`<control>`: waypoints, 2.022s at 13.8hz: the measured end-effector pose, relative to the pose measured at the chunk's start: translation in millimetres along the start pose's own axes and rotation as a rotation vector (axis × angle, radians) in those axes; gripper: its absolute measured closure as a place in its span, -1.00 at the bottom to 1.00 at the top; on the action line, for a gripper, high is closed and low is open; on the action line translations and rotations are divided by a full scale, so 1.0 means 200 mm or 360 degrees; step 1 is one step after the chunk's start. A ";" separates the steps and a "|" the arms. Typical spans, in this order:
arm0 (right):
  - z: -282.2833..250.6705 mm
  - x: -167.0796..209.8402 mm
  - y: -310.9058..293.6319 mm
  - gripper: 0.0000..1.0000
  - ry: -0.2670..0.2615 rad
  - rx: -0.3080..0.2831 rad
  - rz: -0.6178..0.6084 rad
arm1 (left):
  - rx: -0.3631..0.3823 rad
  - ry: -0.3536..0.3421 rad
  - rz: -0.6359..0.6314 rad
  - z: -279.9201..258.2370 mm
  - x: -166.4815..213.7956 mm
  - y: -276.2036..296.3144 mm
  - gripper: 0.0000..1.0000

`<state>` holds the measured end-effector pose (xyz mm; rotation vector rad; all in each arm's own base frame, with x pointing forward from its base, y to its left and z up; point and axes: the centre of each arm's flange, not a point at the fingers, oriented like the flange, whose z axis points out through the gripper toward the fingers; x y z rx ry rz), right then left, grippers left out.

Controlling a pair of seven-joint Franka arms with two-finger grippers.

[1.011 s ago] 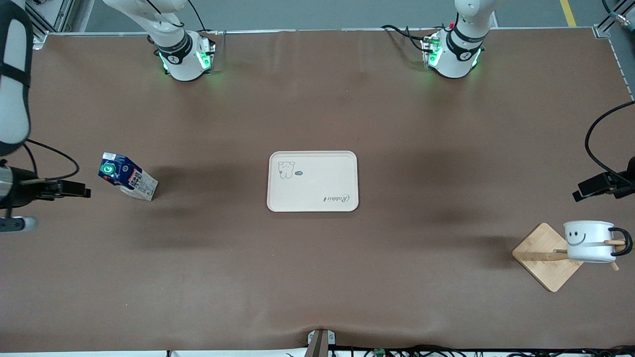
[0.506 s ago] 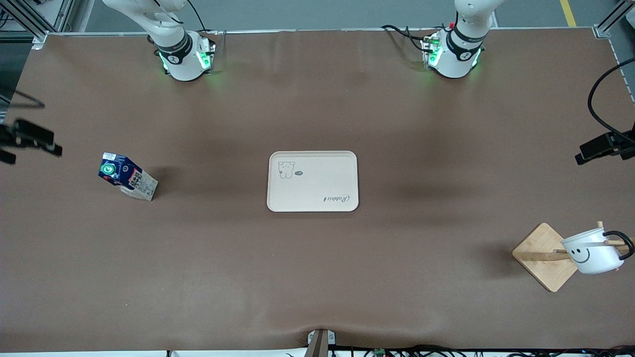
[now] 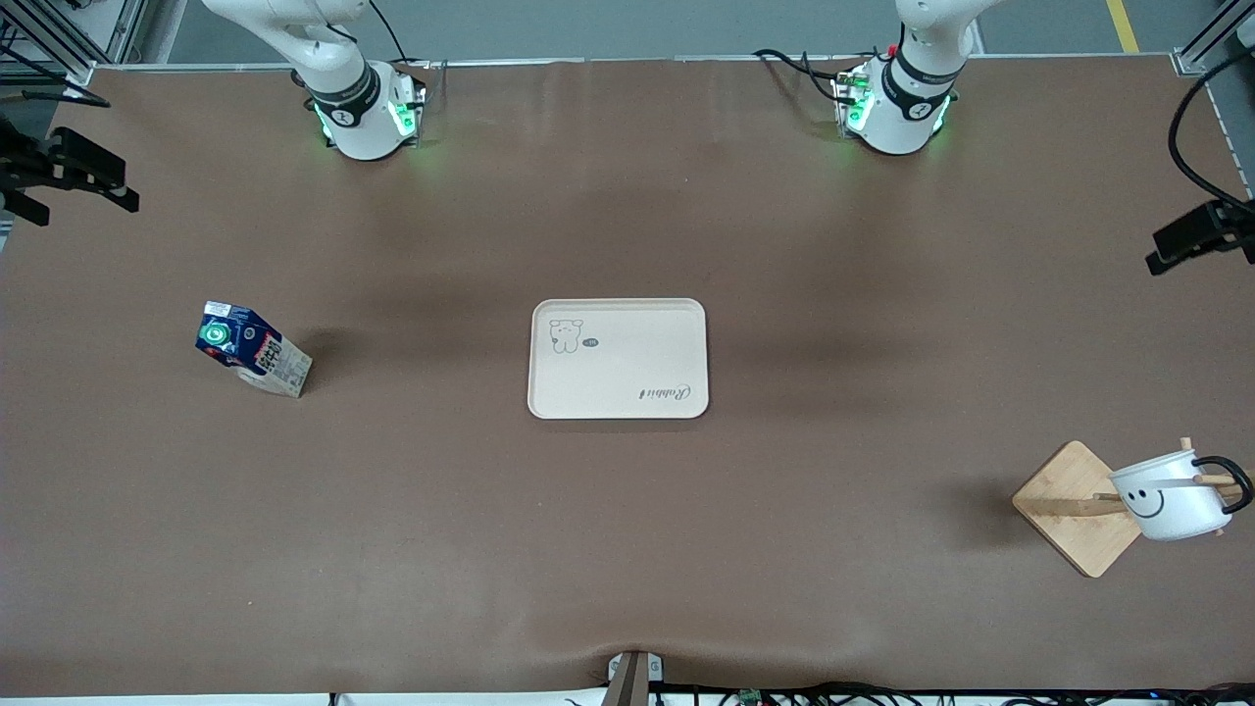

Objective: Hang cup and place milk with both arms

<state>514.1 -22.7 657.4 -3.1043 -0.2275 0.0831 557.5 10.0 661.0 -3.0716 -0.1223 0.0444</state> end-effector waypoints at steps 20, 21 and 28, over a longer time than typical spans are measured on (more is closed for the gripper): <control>-0.04 0.02 0.03 -1.00 -0.0009 0.0001 0.0036 | -0.0073 0.0002 0.0047 0.04 -0.24 0.12 -1.00; -0.04 0.02 0.03 -1.00 -0.0010 0.0001 0.0035 | -0.0074 0.0011 0.0048 0.03 -0.24 0.13 -1.00; -0.04 0.02 0.04 -1.00 -0.0009 0.0001 0.0055 | -0.0079 0.0035 0.0062 0.00 -0.19 0.15 -1.00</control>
